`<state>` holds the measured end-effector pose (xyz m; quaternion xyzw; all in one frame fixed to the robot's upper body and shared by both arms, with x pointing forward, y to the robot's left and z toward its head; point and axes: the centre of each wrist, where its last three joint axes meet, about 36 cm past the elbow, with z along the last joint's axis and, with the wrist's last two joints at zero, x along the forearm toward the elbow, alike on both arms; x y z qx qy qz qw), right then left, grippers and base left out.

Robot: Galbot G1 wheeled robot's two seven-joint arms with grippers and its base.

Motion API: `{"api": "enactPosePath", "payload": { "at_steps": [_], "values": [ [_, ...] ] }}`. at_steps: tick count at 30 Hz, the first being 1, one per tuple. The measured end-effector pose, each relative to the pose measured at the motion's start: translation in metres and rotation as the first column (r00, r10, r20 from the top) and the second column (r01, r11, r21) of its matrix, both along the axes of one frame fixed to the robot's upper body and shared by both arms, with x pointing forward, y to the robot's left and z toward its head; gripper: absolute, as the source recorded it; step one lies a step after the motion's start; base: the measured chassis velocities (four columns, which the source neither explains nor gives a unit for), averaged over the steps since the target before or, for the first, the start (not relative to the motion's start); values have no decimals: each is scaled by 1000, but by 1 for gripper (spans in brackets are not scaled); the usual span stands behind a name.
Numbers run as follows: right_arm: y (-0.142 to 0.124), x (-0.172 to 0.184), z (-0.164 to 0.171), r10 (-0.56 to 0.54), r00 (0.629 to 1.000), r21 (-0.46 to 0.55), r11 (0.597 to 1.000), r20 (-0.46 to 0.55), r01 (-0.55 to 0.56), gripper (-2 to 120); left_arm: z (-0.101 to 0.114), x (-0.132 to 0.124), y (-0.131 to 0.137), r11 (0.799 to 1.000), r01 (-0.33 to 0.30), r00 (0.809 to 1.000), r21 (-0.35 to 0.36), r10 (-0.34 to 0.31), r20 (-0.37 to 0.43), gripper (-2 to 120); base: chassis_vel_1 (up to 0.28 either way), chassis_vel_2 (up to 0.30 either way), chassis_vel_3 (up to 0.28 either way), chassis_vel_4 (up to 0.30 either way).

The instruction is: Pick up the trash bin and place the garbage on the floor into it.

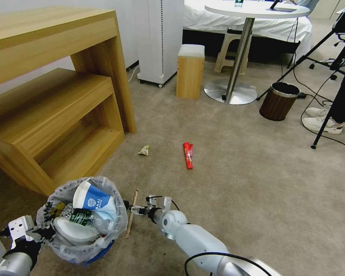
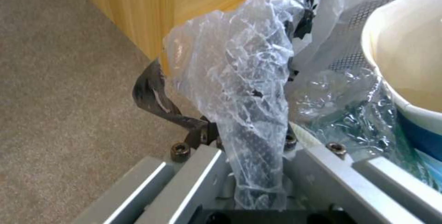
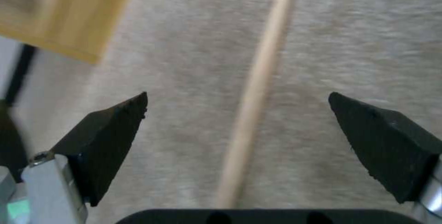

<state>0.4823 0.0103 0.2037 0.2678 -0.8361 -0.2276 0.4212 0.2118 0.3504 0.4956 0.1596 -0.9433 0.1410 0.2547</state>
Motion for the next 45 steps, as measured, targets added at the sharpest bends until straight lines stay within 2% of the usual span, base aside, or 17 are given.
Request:
{"api": "enactPosePath", "payload": {
  "at_steps": [14,23,33,38,45],
  "values": [
    [-10,23,2,-55,998,-182,981,37,61,100,-2,1,-2,1000,5,1000,-4,-5,2,0,0,0,0,0],
    [5,28,22,-42,996,-191,980,78,56,100,-1,1,-2,1000,5,1000,0,-5,4,0,0,0,0,0],
    [8,44,36,-40,990,-265,961,132,74,100,-3,1,-6,1000,11,1000,-14,-11,7,0,0,0,0,0],
    [13,43,41,-20,988,-249,967,153,58,100,-1,3,-6,1000,16,1000,-12,-16,14,0,0,0,0,0],
    [8,31,21,86,977,-145,988,195,-58,99,2,2,-7,1000,19,1000,-8,-19,21,0,0,0,0,0]
  ]
}}
